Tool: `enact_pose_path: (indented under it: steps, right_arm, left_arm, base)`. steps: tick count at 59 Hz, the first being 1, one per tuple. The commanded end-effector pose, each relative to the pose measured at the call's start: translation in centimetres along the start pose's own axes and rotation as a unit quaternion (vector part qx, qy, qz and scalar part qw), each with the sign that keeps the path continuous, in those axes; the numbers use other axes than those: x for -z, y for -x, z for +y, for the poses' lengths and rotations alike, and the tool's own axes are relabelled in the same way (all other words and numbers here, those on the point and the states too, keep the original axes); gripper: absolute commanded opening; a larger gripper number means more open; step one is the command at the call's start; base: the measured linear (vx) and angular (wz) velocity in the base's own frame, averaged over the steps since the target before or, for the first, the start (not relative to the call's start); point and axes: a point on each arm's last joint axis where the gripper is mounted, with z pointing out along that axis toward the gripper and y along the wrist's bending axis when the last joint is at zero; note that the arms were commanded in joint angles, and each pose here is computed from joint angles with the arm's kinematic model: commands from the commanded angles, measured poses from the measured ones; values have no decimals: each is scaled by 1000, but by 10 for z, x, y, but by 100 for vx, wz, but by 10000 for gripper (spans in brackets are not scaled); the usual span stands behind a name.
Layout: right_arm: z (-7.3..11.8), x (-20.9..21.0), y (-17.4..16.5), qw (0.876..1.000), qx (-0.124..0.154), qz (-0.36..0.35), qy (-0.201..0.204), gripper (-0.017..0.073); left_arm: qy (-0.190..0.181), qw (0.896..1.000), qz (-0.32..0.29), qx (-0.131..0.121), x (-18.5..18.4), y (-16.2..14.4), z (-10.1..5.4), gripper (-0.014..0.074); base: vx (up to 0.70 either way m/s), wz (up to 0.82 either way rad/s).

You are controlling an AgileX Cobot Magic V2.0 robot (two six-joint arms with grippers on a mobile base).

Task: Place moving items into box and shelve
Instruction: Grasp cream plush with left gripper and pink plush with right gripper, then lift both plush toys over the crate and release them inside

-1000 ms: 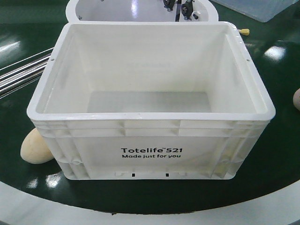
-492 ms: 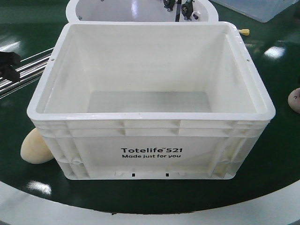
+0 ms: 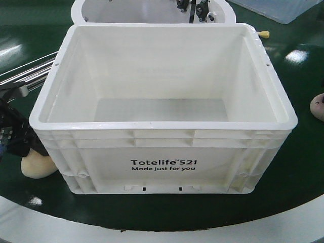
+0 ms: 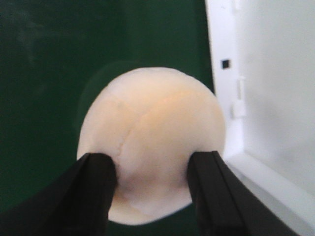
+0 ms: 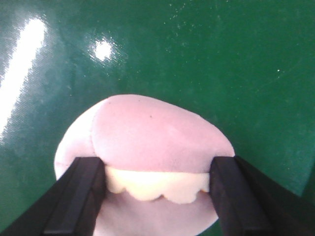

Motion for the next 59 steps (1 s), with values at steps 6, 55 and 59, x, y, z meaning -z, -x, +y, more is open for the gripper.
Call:
enact_pose_path:
  steps: [6, 55, 59]
  right_arm:
    - [2, 17, 9, 999, -4, -31, 7, 510]
    - [9, 49, 16, 997, -8, -67, 23, -10]
    - [12, 75, 22, 995, -2, -97, 30, -9]
  left_arm:
    - [16, 998, -66, 11, 0, 2, 1, 472]
    - [15, 988, -127, 89, 7, 26, -16, -6]
    - [23, 979, -185, 84, 37, 33, -24, -6]
  base:
    - [0, 0]
    - [0, 0]
    - [0, 0]
